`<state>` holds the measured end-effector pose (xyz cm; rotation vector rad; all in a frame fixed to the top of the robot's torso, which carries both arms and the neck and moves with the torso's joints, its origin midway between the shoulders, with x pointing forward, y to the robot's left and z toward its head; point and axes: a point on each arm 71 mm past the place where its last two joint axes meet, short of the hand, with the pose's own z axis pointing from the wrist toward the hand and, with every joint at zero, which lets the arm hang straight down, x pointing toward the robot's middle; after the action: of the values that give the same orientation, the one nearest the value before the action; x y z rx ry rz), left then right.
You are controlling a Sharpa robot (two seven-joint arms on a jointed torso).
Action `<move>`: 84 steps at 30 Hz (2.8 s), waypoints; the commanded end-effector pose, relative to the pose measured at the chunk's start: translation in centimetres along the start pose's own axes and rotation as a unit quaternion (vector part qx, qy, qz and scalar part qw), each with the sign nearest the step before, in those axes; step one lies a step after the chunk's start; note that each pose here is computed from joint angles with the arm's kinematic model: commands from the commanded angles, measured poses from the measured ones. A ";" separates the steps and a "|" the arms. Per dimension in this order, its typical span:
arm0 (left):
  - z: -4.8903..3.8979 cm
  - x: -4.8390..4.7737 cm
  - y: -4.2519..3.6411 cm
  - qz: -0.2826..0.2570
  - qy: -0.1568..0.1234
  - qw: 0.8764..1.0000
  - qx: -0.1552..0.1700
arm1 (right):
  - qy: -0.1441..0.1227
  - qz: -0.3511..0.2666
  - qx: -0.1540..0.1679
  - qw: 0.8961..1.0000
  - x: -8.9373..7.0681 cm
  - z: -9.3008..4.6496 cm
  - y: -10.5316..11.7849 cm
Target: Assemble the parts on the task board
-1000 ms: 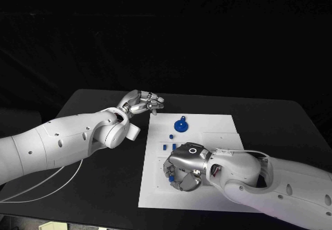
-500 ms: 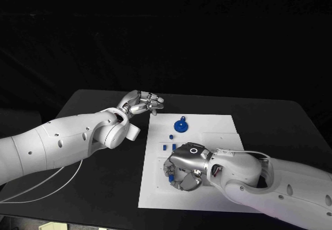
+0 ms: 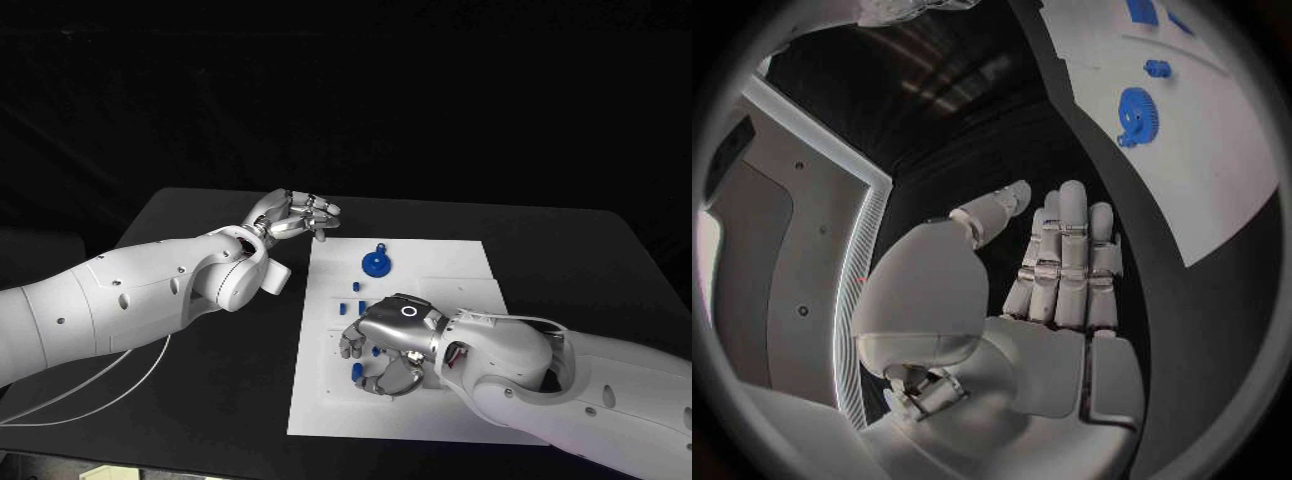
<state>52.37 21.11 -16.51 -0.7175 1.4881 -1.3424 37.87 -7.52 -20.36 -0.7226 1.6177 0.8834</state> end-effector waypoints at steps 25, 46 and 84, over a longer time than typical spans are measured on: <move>-0.11 -0.18 0.47 -0.005 -0.002 1.000 -0.002 | -0.032 0.216 0.189 0.957 -5.7 -7.6 -12.2; -0.56 0.48 1.63 -0.014 0.002 1.000 -0.016 | 0.184 0.310 0.332 0.872 -2.9 -14.5 -16.4; -2.03 1.37 2.67 -0.024 0.018 0.999 -0.035 | 0.218 0.304 0.405 0.835 1.9 -13.0 -12.3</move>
<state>50.54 21.41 -19.65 -0.7762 1.5599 -1.3332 40.74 -25.01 -22.86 0.2202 2.4690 0.3797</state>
